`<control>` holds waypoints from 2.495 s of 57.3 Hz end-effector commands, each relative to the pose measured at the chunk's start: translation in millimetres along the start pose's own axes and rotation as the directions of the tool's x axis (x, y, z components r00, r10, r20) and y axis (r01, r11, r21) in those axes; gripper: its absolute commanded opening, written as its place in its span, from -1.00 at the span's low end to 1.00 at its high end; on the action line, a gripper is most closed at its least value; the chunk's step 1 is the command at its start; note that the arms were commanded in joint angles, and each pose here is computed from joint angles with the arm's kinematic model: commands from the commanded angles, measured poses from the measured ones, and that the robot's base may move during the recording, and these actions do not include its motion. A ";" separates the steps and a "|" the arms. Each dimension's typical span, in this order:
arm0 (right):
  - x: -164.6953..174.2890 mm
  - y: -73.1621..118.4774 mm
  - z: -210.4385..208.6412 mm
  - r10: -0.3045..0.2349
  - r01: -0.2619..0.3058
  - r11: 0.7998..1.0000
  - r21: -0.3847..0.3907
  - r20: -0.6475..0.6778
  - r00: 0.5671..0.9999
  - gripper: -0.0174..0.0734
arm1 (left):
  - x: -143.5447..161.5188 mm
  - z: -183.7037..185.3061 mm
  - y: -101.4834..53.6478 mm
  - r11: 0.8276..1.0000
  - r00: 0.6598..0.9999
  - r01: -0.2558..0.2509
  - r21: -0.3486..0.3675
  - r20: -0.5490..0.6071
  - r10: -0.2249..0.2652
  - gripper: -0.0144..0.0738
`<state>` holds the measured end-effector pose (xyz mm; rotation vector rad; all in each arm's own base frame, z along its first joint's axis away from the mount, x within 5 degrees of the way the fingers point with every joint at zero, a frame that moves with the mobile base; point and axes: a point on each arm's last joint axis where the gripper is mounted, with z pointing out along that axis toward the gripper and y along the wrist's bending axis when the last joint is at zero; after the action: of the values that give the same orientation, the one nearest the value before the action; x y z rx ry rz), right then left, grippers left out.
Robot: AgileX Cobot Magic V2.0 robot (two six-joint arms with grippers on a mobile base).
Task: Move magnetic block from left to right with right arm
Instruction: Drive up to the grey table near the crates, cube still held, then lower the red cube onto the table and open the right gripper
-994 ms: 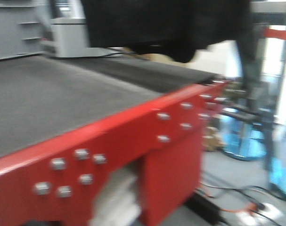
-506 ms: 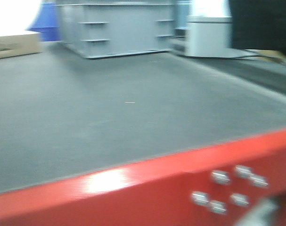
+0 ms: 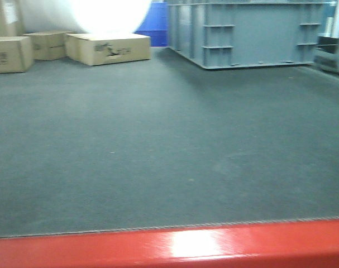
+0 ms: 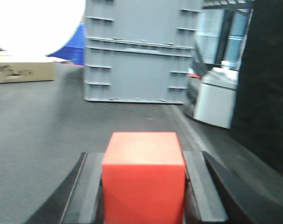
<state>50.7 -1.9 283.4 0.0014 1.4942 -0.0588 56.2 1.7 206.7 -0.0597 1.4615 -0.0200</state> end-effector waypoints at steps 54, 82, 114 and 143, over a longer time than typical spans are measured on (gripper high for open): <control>-17.0 -1.1 -0.9 -0.024 0.022 1.000 0.015 0.108 0.994 0.12 | -5.7 -0.9 0.2 1.000 0.996 0.005 0.003 0.086 -0.006 -0.96; -17.1 -1.1 -0.8 -0.024 0.022 1.000 0.016 0.115 0.993 0.12 | -5.7 -0.9 0.2 1.000 0.996 0.005 0.003 0.086 -0.006 -0.96; -14.8 16.0 117.8 0.260 -0.286 0.958 0.023 -0.490 0.832 0.12 | -5.7 -0.9 0.2 1.000 0.996 0.005 0.003 0.086 -0.006 -0.96; 14.1 171.3 198.8 0.016 -0.326 0.932 -0.160 -0.879 0.477 0.12 | -5.7 -0.9 0.2 1.000 0.996 0.005 0.003 0.086 -0.006 -0.96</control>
<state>245.7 143.0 265.1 -0.1239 2.5459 0.4102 56.2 1.7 206.7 -0.0597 1.4615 -0.0200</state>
